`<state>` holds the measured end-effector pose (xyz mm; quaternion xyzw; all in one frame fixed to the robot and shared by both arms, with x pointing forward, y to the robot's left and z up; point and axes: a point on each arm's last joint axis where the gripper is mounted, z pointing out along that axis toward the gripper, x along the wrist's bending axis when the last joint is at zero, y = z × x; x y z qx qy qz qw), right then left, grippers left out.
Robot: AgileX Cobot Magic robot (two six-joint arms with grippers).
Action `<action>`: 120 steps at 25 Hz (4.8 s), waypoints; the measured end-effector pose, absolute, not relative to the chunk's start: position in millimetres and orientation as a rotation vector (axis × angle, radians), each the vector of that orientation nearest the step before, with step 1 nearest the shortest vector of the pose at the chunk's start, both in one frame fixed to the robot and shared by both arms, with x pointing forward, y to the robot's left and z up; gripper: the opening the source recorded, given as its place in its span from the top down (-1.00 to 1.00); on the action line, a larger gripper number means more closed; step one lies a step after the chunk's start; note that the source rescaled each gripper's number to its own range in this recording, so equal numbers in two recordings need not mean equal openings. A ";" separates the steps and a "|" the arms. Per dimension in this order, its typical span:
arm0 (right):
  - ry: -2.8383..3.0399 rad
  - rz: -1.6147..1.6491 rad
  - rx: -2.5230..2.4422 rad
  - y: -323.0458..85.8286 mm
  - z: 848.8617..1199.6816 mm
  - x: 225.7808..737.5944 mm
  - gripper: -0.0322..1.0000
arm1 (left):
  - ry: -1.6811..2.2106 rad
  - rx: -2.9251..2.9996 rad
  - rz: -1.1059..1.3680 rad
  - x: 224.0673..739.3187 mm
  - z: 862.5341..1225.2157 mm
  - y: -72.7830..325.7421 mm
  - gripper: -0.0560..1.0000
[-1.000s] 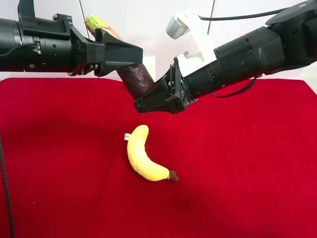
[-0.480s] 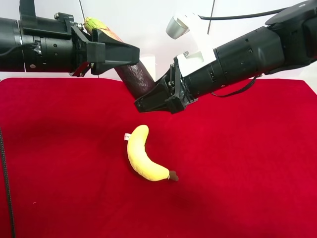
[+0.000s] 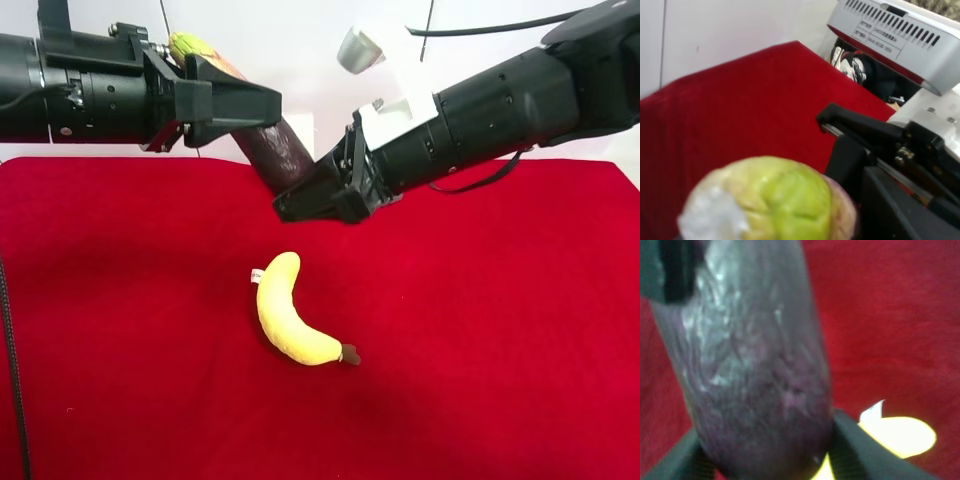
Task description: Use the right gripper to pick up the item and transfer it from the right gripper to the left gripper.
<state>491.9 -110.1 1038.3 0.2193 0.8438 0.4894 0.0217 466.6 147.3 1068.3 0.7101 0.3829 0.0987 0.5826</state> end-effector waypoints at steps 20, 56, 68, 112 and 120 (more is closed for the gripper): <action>2.570 0.998 0.918 -188.2 1116.3 402.1 -0.04 | 1.049 1.765 0.653 485.7 1058.6 174.6 0.88; 2.084 1.045 1.332 -297.8 1074.4 239.9 0.26 | 1.232 1.927 0.681 513.7 998.2 173.6 0.89; 2.054 1.092 1.314 -289.5 1051.0 255.2 0.29 | 1.315 2.022 0.656 507.6 964.7 179.9 0.89; 2.070 1.061 1.324 -289.8 1045.9 255.9 0.29 | 1.471 1.982 0.780 507.1 958.4 195.0 -1.00; 2.070 1.061 1.324 -289.8 1045.9 255.9 0.29 | 1.505 1.960 0.809 507.9 958.9 197.9 -1.00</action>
